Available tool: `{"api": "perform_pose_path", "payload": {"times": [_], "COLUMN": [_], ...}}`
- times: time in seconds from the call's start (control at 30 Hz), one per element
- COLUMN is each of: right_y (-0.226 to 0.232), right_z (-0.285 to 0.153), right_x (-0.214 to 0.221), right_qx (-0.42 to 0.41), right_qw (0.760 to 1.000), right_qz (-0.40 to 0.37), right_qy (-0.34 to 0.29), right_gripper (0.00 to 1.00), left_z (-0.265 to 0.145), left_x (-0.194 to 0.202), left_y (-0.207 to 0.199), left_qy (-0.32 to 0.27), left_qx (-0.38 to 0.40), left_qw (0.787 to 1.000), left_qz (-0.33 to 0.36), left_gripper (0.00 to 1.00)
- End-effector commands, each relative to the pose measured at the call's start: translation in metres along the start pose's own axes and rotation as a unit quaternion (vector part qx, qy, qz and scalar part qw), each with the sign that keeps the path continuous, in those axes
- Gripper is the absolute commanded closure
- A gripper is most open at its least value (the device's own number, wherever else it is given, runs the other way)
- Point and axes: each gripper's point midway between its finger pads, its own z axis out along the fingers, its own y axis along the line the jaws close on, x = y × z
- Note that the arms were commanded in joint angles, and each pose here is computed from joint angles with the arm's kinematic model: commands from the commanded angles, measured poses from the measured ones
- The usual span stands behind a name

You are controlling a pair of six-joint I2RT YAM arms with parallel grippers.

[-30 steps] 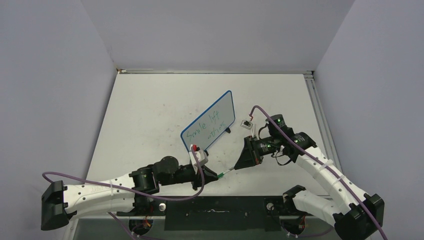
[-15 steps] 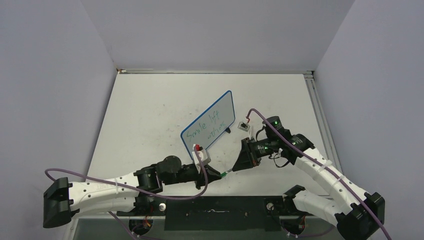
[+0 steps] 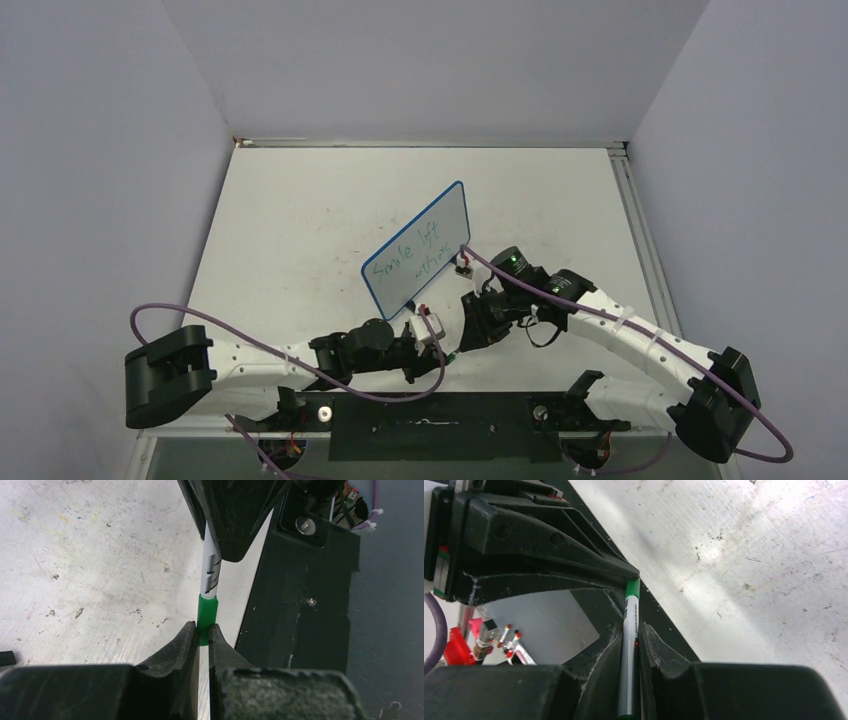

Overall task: Write a sentence on the whiteboard
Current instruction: Close the whiteboard marker at the center of the board.

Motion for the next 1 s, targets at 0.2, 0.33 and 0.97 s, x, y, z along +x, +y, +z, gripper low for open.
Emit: {"api": "perform_pose_path", "payload": {"times": [0.2, 0.33, 0.97], "right_y": [-0.009, -0.014, -0.039], "right_z": [0.022, 0.032, 0.052], "right_x": [-0.001, 0.005, 0.027], "right_qx": [0.088, 0.139, 0.311], "right_qw": [0.996, 0.989, 0.945], "right_qz": [-0.024, -0.031, -0.054], "right_qy": [0.021, 0.044, 0.089], "right_gripper": [0.95, 0.95, 0.95], "left_z": [0.031, 0.038, 0.001], "left_x": [-0.028, -0.015, 0.003], "left_y": [-0.001, 0.001, 0.032], "left_qy": [-0.081, -0.067, -0.057], "left_qx": [0.006, 0.005, -0.093], "left_qw": [0.997, 0.998, 0.992], "left_qz": [0.018, 0.016, -0.057], "left_gripper": [1.0, 1.0, 0.74]}}
